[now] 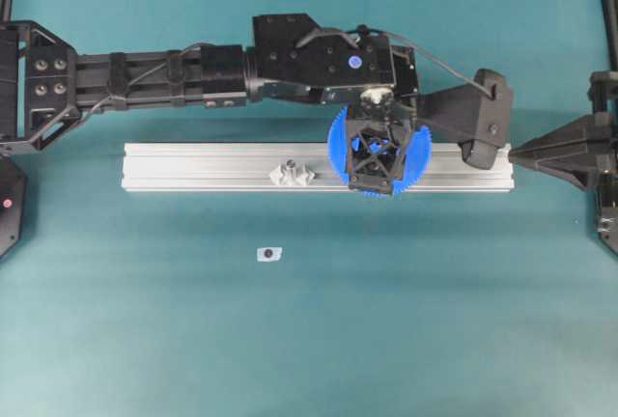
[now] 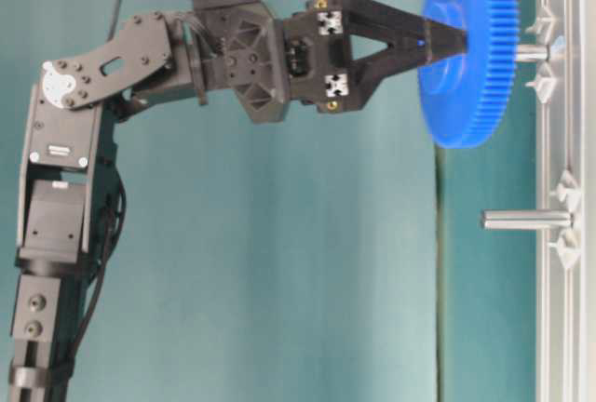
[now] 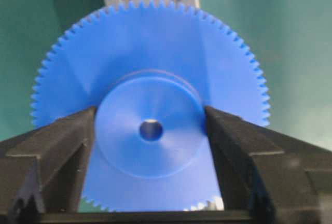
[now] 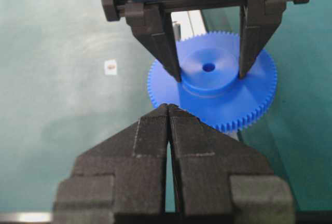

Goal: Find the location of the shaft and insert the large gear.
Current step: 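Align the gear's center hole with the shaft tip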

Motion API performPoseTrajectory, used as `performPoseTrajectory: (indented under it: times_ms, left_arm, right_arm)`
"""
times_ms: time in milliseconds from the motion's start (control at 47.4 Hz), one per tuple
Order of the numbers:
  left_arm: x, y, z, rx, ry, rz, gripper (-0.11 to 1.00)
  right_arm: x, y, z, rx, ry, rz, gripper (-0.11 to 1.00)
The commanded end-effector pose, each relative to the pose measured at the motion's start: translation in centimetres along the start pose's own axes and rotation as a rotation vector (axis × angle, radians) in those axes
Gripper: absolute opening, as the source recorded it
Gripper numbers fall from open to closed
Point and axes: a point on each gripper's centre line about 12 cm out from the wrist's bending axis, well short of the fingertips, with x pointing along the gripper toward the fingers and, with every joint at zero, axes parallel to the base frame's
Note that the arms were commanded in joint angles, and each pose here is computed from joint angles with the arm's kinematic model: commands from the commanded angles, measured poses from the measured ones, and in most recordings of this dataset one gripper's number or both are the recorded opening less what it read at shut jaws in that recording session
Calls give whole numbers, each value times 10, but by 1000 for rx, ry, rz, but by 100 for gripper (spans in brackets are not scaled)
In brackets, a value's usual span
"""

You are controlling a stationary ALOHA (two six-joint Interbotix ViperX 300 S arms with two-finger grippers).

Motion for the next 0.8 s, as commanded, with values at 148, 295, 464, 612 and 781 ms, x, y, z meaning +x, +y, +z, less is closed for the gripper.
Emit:
performPoseTrajectory:
  times_ms: [148, 295, 464, 612, 781]
  left_arm:
    - [-17, 2, -1, -2, -49, 19, 70]
    - [-18, 9, -4, -11, -46, 21, 70]
    - [-19, 17, -8, -23, -37, 24, 70]
    - [-19, 26, -11, -27, -35, 29, 70]
    - [-18, 32, -14, -37, -31, 31, 70]
  right_arm:
    - [0, 0, 5, 12, -8, -2, -1]
    - [0, 0, 5, 12, -8, -2, -1]
    - [1, 0, 6, 13, -8, -2, -1]
    - [0, 0, 6, 13, -8, -2, -1]
    - [0, 0, 5, 13, -6, -2, -1]
